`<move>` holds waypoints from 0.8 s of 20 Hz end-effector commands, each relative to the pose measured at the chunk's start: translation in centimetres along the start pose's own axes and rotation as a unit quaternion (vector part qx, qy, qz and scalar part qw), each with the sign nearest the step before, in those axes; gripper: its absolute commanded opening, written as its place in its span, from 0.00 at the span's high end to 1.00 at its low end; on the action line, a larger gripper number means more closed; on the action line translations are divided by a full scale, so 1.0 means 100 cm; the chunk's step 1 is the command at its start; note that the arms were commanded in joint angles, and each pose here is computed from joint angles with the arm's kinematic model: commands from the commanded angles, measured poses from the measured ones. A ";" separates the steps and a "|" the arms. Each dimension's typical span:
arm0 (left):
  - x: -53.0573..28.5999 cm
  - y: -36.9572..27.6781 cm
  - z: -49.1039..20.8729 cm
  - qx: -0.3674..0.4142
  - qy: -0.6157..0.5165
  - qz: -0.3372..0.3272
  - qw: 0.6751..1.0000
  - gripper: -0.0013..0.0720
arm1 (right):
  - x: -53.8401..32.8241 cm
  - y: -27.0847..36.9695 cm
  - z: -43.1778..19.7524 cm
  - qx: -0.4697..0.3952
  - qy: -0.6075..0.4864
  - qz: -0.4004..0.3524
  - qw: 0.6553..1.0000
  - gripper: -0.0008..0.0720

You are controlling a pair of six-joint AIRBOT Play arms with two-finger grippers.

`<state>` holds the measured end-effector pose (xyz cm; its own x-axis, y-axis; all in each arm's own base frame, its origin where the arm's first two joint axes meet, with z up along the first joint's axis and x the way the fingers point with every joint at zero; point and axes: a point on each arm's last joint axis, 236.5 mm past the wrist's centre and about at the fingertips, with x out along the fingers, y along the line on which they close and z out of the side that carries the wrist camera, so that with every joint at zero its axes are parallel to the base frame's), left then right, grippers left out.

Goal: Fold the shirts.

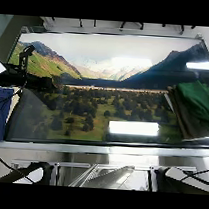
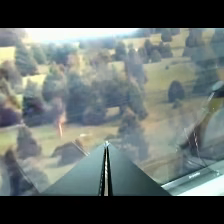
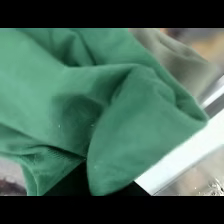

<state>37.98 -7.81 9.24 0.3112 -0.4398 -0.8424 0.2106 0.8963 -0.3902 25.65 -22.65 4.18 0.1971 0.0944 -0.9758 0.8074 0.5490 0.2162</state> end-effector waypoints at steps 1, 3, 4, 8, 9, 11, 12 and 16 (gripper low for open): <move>0.000 -0.002 -0.005 0.001 0.011 -0.003 1.000 0.96 | 0.005 -0.005 0.002 0.038 -0.005 0.043 0.998 0.73; 0.000 -0.002 -0.005 0.001 0.011 -0.003 1.000 0.96 | 0.001 0.001 0.000 0.035 -0.003 0.065 0.997 0.03; 0.000 -0.002 -0.006 0.001 0.014 -0.004 1.000 0.96 | -0.003 -0.005 -0.005 0.036 0.003 0.055 0.998 0.03; -0.001 -0.003 -0.010 0.000 0.020 -0.006 1.000 0.96 | -0.050 -0.046 -0.033 0.085 -0.022 0.009 0.996 0.03; -0.001 -0.004 -0.008 -0.001 0.016 -0.007 1.000 0.96 | -0.069 -0.056 -0.037 0.105 -0.055 -0.005 0.993 0.04; 0.001 -0.005 -0.005 0.001 0.012 -0.006 1.000 0.96 | -0.109 -0.057 -0.050 0.130 -0.127 -0.007 0.983 0.25; 0.002 -0.007 -0.004 0.004 0.011 -0.007 1.000 0.96 | -0.123 -0.035 -0.052 0.115 -0.158 0.030 0.980 0.24; 0.008 -0.023 -0.008 0.024 0.020 -0.015 0.999 0.96 | -0.170 0.132 -0.105 -0.060 -0.164 0.269 0.947 0.52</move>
<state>37.20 -9.16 9.12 0.2746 -0.4561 -0.8465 0.2399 0.8850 -0.3990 22.67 -16.69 17.53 0.5421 -0.0468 -0.8390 0.7465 0.4852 0.4553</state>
